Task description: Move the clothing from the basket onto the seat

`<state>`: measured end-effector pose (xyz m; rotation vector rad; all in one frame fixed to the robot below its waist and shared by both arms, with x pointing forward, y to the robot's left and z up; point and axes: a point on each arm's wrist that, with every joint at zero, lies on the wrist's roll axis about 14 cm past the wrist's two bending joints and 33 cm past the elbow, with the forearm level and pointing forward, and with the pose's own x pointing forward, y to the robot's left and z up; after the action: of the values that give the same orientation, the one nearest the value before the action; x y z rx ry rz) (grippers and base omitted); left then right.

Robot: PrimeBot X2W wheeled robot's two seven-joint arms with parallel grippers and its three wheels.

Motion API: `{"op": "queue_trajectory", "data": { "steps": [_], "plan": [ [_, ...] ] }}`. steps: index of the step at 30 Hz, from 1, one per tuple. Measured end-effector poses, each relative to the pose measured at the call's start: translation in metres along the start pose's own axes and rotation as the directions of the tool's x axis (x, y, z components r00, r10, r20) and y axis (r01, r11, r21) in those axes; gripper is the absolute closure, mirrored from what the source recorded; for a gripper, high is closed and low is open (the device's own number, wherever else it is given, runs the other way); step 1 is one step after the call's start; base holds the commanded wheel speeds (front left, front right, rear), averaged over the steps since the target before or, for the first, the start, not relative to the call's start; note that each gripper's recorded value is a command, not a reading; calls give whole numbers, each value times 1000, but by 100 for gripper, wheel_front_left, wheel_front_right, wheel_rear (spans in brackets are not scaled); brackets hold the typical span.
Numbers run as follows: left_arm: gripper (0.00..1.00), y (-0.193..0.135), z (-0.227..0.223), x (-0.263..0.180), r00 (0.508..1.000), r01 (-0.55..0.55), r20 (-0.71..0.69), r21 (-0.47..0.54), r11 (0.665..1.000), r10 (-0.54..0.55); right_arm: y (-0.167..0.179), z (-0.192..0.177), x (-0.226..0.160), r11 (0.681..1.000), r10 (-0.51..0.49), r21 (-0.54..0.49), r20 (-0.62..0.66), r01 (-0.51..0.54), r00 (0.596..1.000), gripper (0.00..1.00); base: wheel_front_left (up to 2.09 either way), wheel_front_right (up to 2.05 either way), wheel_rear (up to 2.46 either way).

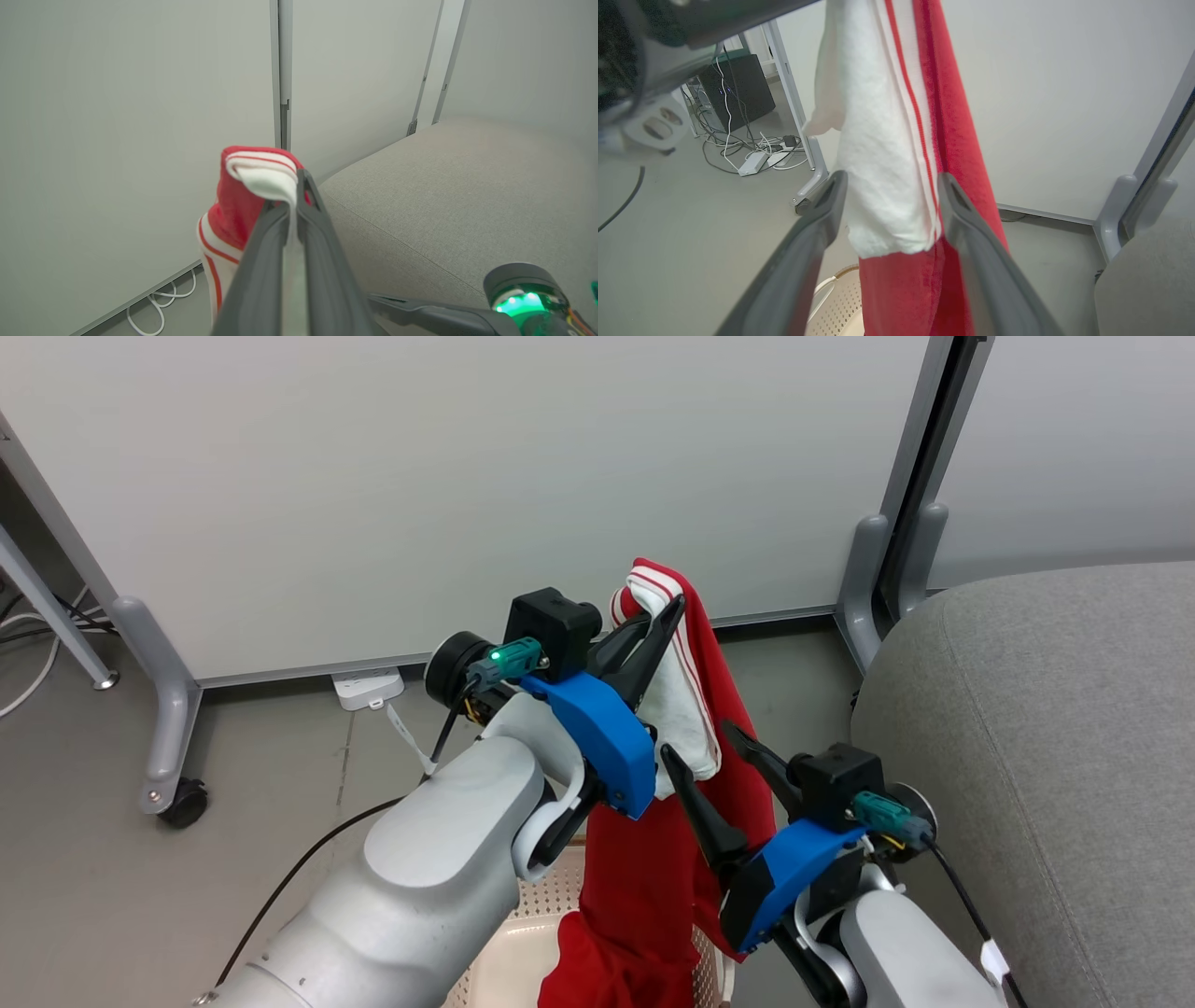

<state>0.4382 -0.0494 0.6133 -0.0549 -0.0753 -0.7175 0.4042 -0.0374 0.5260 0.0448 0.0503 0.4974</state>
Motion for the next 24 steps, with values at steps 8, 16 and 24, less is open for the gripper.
{"op": "queue_trajectory", "data": {
  "steps": [8,16,24],
  "plan": [
    [100,-3,-2,1,1000,10,-7,-8,1000,-10,0,-1,22,997,33,-70,-49,-37,998,0,0,0,0],
    [100,-8,-2,-1,1000,25,-7,-16,1000,-25,-5,2,37,995,36,-87,-75,-42,997,0,0,0,0],
    [100,-15,0,-4,999,41,-5,-25,999,-42,-1,-9,40,998,52,-38,-124,-57,991,100,0,0,0]
  ]
}}
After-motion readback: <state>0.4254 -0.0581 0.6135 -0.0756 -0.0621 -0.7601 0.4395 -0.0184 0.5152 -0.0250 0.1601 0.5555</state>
